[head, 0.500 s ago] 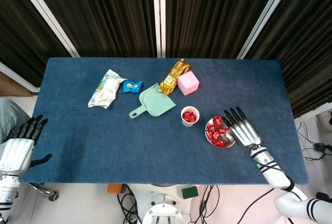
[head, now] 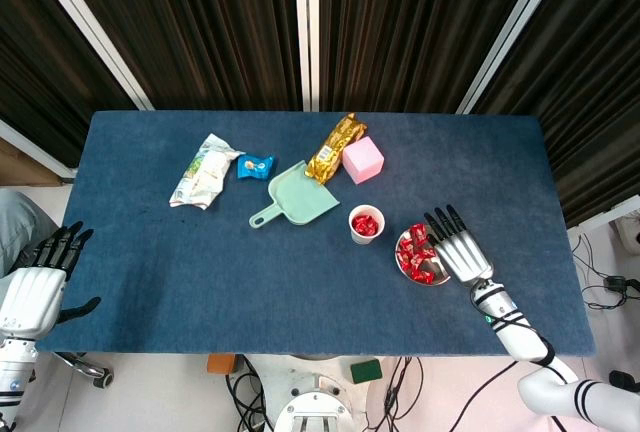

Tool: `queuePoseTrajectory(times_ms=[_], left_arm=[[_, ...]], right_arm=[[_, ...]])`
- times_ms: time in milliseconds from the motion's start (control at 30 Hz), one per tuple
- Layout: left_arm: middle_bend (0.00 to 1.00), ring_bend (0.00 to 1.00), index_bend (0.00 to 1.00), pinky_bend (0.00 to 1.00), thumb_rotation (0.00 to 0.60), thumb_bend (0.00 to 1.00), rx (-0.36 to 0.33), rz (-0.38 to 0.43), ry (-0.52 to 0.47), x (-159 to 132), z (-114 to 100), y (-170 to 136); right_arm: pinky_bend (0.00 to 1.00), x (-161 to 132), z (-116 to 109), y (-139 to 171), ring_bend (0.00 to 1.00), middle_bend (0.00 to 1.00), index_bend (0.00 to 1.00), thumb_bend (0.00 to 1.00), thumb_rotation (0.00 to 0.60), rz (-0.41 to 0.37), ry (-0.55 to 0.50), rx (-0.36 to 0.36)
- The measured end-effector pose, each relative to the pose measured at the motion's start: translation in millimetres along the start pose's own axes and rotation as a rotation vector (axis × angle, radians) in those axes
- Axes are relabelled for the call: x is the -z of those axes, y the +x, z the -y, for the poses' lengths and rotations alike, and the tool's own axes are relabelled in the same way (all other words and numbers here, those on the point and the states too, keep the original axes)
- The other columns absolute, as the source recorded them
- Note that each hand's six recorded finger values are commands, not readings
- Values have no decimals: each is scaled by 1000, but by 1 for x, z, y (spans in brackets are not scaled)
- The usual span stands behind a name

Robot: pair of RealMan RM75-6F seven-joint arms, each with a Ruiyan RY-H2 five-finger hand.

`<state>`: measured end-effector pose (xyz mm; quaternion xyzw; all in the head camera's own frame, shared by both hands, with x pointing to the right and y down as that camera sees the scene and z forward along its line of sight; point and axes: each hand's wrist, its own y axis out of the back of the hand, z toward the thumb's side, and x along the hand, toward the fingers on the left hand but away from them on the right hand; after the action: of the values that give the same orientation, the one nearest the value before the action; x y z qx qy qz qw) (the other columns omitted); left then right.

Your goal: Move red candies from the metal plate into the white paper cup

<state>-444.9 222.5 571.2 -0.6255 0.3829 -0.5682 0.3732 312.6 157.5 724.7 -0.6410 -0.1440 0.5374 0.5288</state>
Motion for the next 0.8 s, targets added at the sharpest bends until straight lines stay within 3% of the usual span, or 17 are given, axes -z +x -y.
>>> queuePoseTrajectory(times_ms=[267,467,800], left_arm=[[31,1,72,146,600,96,-2,-1,-1,1,-1,0],[31,1,72,146,600,96,-1,-2,-2,1,0,1],[31,1,72,146,600,95,1,-1,0,0,0,1]], right_arm=[[0,-9,5,-7,0,75,464,369,600,-19,-3,20],[0,-10,7,-9,0,84,592,394,600,-20,8,21],[0,-5,4,-7,0,95,705,446,600,-10,4,39]])
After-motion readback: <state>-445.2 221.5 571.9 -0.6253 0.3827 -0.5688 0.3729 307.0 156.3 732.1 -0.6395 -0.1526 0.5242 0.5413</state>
